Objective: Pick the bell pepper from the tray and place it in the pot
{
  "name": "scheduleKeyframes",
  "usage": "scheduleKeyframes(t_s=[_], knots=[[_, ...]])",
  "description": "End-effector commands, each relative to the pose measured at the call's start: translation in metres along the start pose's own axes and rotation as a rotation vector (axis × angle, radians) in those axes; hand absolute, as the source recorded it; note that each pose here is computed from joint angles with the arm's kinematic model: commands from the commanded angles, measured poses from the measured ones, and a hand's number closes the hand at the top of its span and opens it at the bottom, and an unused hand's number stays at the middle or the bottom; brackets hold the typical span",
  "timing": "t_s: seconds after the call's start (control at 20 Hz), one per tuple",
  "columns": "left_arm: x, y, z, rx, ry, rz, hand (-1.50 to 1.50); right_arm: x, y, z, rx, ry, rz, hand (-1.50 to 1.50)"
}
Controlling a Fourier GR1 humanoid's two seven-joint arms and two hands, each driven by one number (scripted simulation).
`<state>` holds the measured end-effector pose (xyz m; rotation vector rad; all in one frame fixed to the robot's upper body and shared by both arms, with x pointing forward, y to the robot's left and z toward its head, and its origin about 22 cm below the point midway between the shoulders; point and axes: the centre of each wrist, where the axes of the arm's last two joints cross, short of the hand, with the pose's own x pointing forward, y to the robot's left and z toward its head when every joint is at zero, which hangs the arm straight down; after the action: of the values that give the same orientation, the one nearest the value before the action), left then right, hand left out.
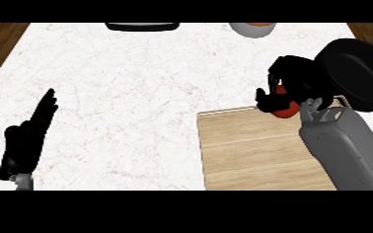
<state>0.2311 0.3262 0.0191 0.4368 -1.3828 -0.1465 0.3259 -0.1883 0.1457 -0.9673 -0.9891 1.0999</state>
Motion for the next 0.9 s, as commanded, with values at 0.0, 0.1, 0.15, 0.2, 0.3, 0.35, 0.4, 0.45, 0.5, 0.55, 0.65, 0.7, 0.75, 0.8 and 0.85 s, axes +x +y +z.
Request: scheduleKeyframes(t_s=[0.0,0.1,0.15,0.2,0.3,0.35,0.4,0.45,0.5,0.55,0.65,0.7,0.75,0.8,0.85], knots=[[0.003,-0.001,-0.004,0.0,0.002,0.01,0.0,0.009,-0.042,0.016,-0.256,0.031,0.031,1.5],[-0.004,0.003,0.005,0.005,0.012,-0.002,0.0,0.003,-0.062,0.019,-0.408,0.073,-0.009,1.5],[-0.004,0.001,-0.002,-0.002,0.006,-0.011,0.0,0.015,-0.071,0.037,-0.466,0.076,0.021,1.5],[0.0,0.013,0.002,0.015,0.001,-0.001,0.0,0.0,-0.072,0.034,-0.508,0.089,0.018,1.5],[0.002,0.01,-0.008,0.031,-0.007,-0.017,0.0,-0.007,-0.091,0.04,-0.564,0.087,-0.025,1.5],[-0.003,0.017,0.0,0.003,0.003,0.003,0.0,-0.001,-0.084,0.055,-0.567,0.083,-0.064,1.5],[-0.001,-0.009,-0.005,-0.002,-0.003,0.007,0.0,-0.014,-0.107,0.04,-0.586,0.087,-0.135,1.5],[-0.006,0.008,0.001,-0.004,0.006,0.005,0.0,-0.017,-0.096,0.041,-0.611,0.094,-0.174,1.5],[0.007,0.008,-0.014,-0.002,-0.006,0.002,0.0,-0.017,-0.096,0.04,-0.602,0.105,-0.187,1.5],[-0.002,0.002,-0.009,0.018,-0.002,-0.004,0.0,-0.016,-0.114,0.048,-0.635,0.098,-0.227,1.5],[-0.001,0.009,0.003,-0.014,0.001,0.005,0.0,-0.037,-0.129,0.029,-0.668,0.111,-0.252,1.5],[-0.008,0.013,-0.014,0.007,0.005,-0.002,0.0,-0.026,-0.122,0.04,-0.659,0.11,-0.252,1.5],[-0.011,0.011,-0.011,-0.003,-0.001,0.014,0.0,-0.035,-0.119,0.034,-0.678,0.099,-0.284,1.5],[0.002,-0.003,-0.004,-0.007,0.007,0.014,0.0,-0.063,-0.12,0.021,-0.688,0.11,-0.271,1.5],[-0.003,0.011,-0.008,-0.004,-0.011,0.004,0.0,-0.066,-0.133,0.022,-0.7,0.099,-0.285,1.5]])
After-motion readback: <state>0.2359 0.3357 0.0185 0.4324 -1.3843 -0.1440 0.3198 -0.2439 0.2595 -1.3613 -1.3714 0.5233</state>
